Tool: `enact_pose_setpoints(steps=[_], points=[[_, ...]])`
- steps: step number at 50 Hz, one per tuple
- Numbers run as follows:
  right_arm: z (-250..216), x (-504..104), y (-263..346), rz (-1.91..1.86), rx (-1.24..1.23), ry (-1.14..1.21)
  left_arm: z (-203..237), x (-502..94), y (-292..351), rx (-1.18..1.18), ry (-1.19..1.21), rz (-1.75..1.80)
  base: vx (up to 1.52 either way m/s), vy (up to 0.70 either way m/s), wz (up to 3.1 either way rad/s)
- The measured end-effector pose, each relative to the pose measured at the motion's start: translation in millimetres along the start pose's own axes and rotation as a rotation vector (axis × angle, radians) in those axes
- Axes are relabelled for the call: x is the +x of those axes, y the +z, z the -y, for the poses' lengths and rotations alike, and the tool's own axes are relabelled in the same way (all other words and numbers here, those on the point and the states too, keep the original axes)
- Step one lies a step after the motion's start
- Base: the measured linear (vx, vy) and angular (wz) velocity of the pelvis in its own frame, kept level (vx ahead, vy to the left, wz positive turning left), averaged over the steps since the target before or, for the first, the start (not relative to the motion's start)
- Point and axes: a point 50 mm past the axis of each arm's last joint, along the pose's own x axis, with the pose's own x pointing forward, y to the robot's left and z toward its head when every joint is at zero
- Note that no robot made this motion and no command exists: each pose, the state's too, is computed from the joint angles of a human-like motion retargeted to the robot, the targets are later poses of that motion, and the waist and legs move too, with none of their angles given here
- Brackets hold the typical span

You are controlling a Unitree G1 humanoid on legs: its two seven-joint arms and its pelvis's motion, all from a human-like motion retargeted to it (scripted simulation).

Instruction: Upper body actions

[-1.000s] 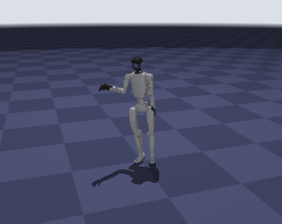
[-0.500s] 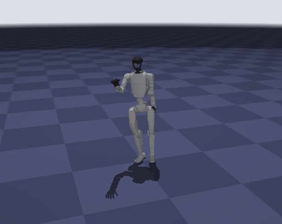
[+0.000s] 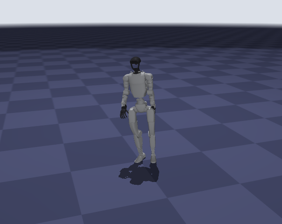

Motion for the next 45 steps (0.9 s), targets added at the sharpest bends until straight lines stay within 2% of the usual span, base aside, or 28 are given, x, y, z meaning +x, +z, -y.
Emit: enact_pose_setpoints(steps=[3, 7, 10, 15, 17, 19, 23, 28, 32, 37, 40, 45], points=[[-58, -32, -32, -0.268, -0.114, 0.414, 1, 0, 1, 0.052, 0.010, 0.001, 0.00, 0.04, -0.55], [-90, -97, -66, -0.666, -0.259, 0.881, 1, -1, 6, 0.143, 0.037, -0.003, -0.01, 0.04, -0.33], [-102, -133, -68, -0.913, -0.066, 1.103, -1, -2, 12, 0.185, 0.070, 0.007, 0.00, 0.05, -0.18], [-126, -150, -40, -1.139, 0.682, 1.059, -3, -5, 33, 0.056, 0.288, 0.225, 0.05, 0.03, -0.04], [-125, -146, -41, -1.153, 0.767, 0.991, -1, -13, 58, -0.059, 0.362, 0.401, 0.00, 0.04, 0.41], [-121, -143, -47, -1.150, 0.744, 0.953, -4, -32, 95, -0.152, 0.386, 0.632, -0.05, 0.05, 0.53], [-114, -141, -60, -1.092, 0.600, 0.961, -21, -124, 182, -0.226, 0.498, 1.207, -0.07, 0.03, -0.49], [-113, -143, -63, -1.022, 0.473, 1.024, -40, -318, 245, -0.220, 0.844, 1.950, -0.01, -0.03, 0.08], [-114, -136, -57, -0.967, 0.429, 1.076, -24, -457, 232, -0.212, 1.019, 2.469, -0.01, -0.06, 0.47], [-108, -123, -59, -0.860, 0.228, 1.124, -2, -565, 173, -0.339, 1.230, 2.924, 0.04, 0.03, -0.12], [-104, -119, -63, -0.810, 0.125, 1.107, 4, -601, 157, -0.371, 1.256, 3.011, 0.05, 0.10, -0.18], [-103, -130, -70, -0.874, 0.172, 1.111, -5, -622, 222, -0.099, 1.125, 2.520, 0.04, 0.06, -0.22]])
